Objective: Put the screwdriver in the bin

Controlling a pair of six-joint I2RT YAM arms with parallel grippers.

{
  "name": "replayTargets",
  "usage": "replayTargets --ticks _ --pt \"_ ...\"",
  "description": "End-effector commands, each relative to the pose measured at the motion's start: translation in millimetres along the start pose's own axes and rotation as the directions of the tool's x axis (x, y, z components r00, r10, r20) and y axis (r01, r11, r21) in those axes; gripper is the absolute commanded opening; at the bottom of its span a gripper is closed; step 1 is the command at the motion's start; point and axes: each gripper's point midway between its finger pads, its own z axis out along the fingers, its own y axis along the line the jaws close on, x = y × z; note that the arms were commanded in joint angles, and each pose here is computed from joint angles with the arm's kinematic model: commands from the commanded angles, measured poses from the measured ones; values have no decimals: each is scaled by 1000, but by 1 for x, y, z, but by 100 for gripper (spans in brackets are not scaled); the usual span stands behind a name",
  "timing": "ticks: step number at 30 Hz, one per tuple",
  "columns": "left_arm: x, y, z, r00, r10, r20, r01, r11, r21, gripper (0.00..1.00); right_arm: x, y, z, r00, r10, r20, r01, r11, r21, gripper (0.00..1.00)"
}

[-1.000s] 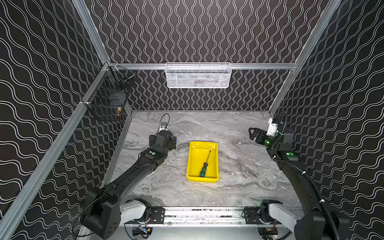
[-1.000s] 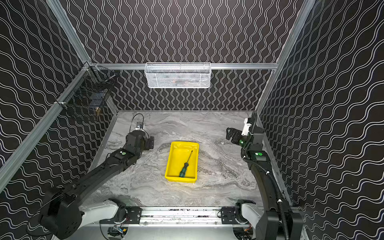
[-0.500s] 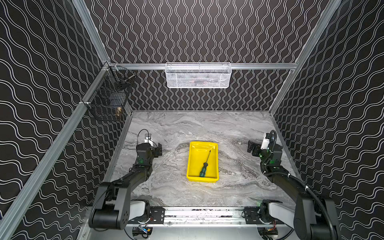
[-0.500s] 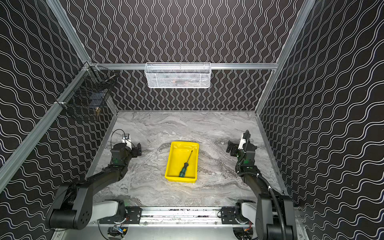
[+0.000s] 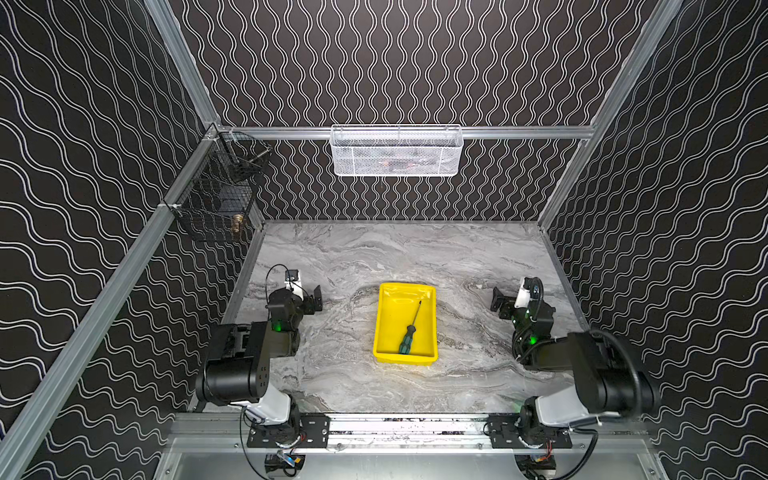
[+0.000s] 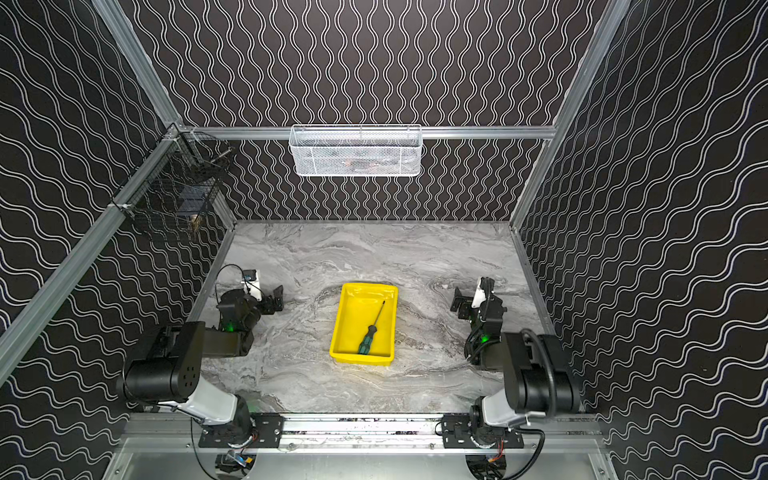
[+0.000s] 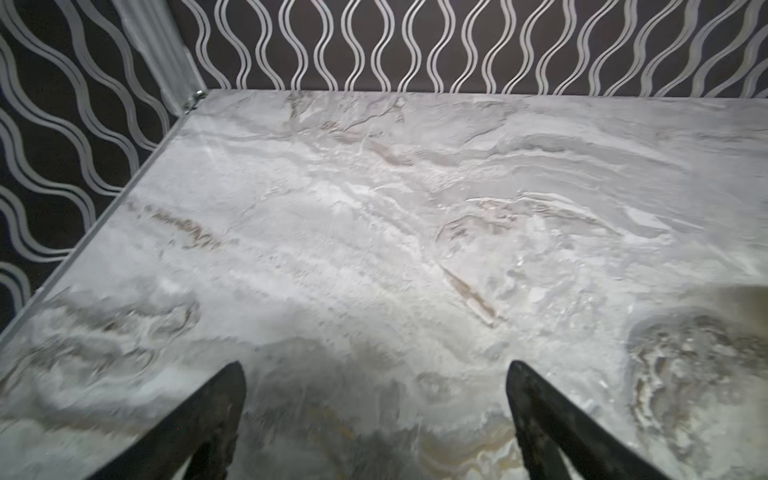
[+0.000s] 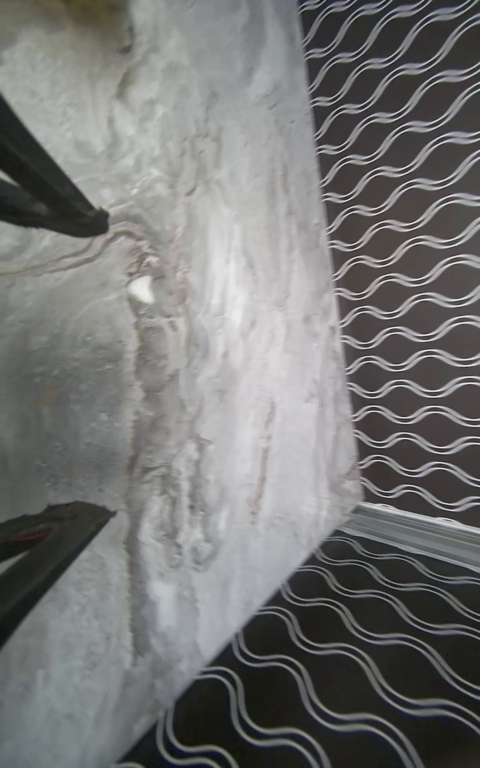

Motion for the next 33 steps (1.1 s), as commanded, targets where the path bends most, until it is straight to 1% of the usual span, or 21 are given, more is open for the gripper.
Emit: replayTargets --ticks 1,3,4,7,10,14,16,18,21,22,24,26,28,29,30,33 --pt "-8 -12 5 999 30 21 -32 997 74 99 -33 -1 3 995 7 99 -8 1000 14 99" --pt "-8 -17 7 999 44 21 -45 994 99 99 -36 2 9 994 -8 108 8 1000 -1 99" --pt "-7 -19 9 999 51 12 -52 994 100 99 -38 0 6 991 -10 131 10 1000 6 99" --pt "-6 -24 11 997 71 7 -72 991 110 99 -34 0 8 995 -4 99 3 1000 9 99" --pt "-6 -25 11 997 77 6 -77 991 113 99 -37 1 7 993 -10 122 9 1000 5 99" --pt "-4 -31 13 994 107 -7 -106 987 124 99 -37 0 7 993 -11 121 10 1000 10 99" --pt "-5 -34 10 993 114 10 -114 985 130 99 -37 0 7 993 -13 119 12 1000 10 99" --pt "-5 -25 3 995 89 52 -93 993 73 99 -36 0 7 993 -13 117 12 1000 10 99" --pt "1 0 -8 993 38 108 -30 997 -75 99 -36 0 7 993 -13 118 12 1000 7 99" --pt "1 0 -9 992 40 116 -32 997 -74 99 -36 0 7 993 -14 119 13 1000 9 99" --pt "4 -7 0 996 54 65 -52 998 -33 99 -37 0 7 992 -14 122 14 1000 7 99" --pt "7 -18 9 994 109 11 -108 993 -37 99 -37 0 7 993 -14 121 14 1000 7 99" --pt "5 -23 10 990 137 20 -136 990 -42 99 -36 1 7 993 -14 120 14 1000 7 99" --pt "7 -23 11 991 131 2 -131 991 -36 99 -36 0 7 993 -14 120 14 1000 7 99" --pt "5 -23 11 991 135 17 -134 990 -40 99 -37 0 7 993 -14 120 14 1000 7 99" --pt "5 -24 11 991 133 16 -132 991 -34 99 -36 1 7 993 -11 118 11 1000 5 99"
